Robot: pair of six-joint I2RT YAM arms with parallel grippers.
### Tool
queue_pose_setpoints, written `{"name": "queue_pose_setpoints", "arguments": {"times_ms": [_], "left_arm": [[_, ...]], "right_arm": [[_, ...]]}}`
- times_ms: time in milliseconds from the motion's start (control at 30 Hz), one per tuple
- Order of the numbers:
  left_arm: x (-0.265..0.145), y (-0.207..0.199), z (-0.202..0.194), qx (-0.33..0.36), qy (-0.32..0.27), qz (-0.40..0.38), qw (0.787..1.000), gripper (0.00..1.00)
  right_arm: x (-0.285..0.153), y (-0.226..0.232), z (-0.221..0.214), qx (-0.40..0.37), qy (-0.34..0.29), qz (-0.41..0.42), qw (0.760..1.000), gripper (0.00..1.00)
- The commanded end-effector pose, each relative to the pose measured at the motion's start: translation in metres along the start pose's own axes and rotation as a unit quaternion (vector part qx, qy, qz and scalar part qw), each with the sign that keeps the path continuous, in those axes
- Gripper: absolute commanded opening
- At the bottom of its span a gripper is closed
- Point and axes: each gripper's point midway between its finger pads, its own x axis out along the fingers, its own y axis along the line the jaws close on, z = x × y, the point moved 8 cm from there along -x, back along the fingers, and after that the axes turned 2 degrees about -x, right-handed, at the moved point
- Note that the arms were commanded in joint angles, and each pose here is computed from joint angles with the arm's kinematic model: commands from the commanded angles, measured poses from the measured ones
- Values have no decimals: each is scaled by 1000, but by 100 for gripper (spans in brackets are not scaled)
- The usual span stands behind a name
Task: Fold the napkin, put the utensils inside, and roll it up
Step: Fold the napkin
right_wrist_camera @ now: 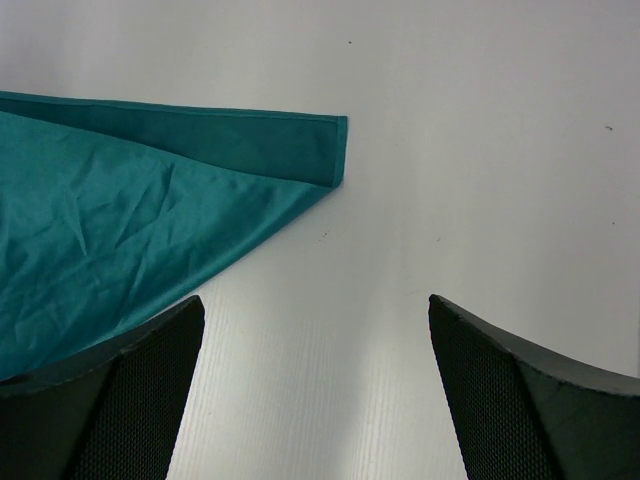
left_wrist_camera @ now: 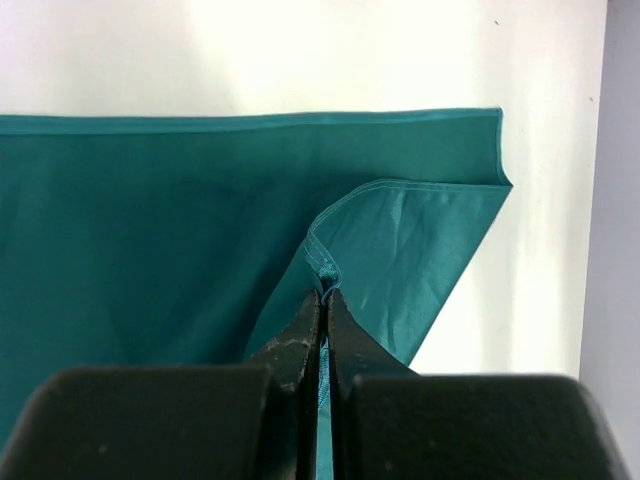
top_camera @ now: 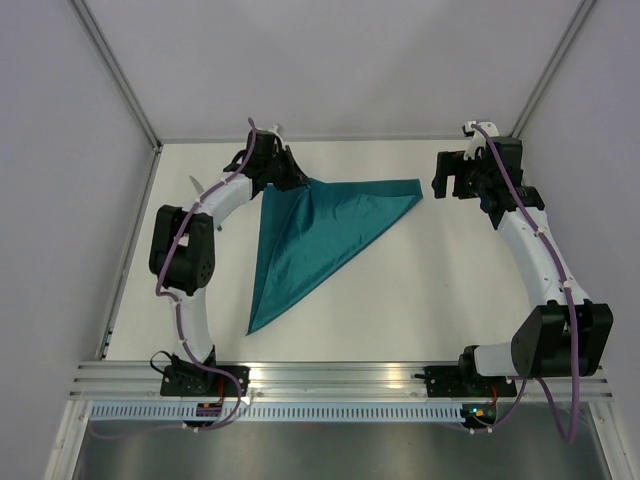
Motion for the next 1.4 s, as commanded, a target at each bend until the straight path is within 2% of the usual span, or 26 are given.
{"name": "queue_pose_setpoints", "arguments": {"times_ms": [0, 1367], "left_arm": [[2, 2, 12, -37, 14, -18, 999, 2], [-24, 50, 49, -98, -36, 16, 994, 2]], "right_arm": [[-4, 0, 12, -4, -10, 0, 1000, 98], [0, 1, 6, -5, 5, 14, 1000, 98]]}}
